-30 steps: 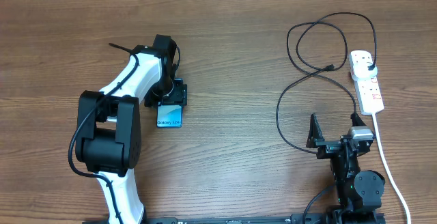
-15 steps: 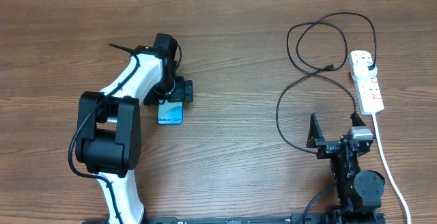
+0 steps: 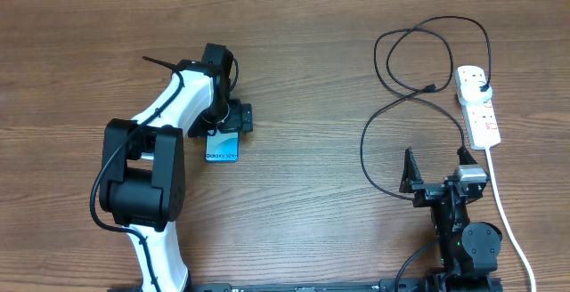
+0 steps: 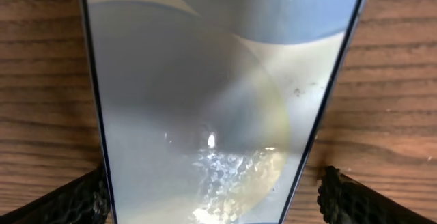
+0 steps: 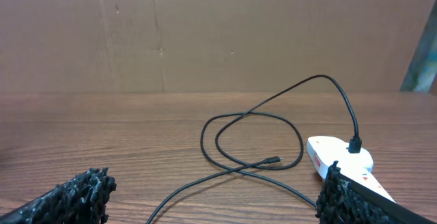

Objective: Plug charger to phone and switch on socket

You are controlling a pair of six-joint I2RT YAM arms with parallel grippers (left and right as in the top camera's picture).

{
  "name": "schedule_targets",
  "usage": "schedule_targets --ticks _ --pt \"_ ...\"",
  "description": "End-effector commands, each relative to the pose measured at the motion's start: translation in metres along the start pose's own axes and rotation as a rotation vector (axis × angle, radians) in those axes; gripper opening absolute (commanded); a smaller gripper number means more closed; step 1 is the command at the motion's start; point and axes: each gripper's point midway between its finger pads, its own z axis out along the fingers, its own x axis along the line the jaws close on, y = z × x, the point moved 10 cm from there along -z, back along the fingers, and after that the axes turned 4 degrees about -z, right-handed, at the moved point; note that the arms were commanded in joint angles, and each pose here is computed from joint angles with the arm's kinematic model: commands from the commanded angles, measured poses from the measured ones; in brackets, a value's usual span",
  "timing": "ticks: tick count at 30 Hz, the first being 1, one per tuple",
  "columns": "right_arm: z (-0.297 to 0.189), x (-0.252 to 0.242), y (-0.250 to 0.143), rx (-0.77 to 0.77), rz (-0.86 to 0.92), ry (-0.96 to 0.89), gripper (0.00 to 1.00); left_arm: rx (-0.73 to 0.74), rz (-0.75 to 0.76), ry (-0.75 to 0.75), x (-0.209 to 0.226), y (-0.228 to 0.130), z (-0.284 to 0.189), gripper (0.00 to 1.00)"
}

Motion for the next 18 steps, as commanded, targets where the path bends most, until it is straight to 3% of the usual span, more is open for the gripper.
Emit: schedule_targets --ticks 1,8,13,18 --pt "0.0 -0.001 -0.002 -0.003 -0.001 -0.007 1.0 0.179 -0.097 0.015 0.005 -0.02 0.045 1.0" --pt "0.0 -0.001 -0.002 -0.003 -0.001 -0.007 1.0 0.12 0.084 -0.008 0.003 -0.012 0.047 1.0" --pt "0.0 -0.001 -0.002 -0.003 -0.001 -0.007 1.0 0.073 0.112 0.102 0.01 -0.007 0.047 1.0" --pt "0.0 -0.001 -0.002 -0.003 -0.001 -0.007 1.0 0.069 0.161 0.096 0.01 -0.006 0.047 0.99"
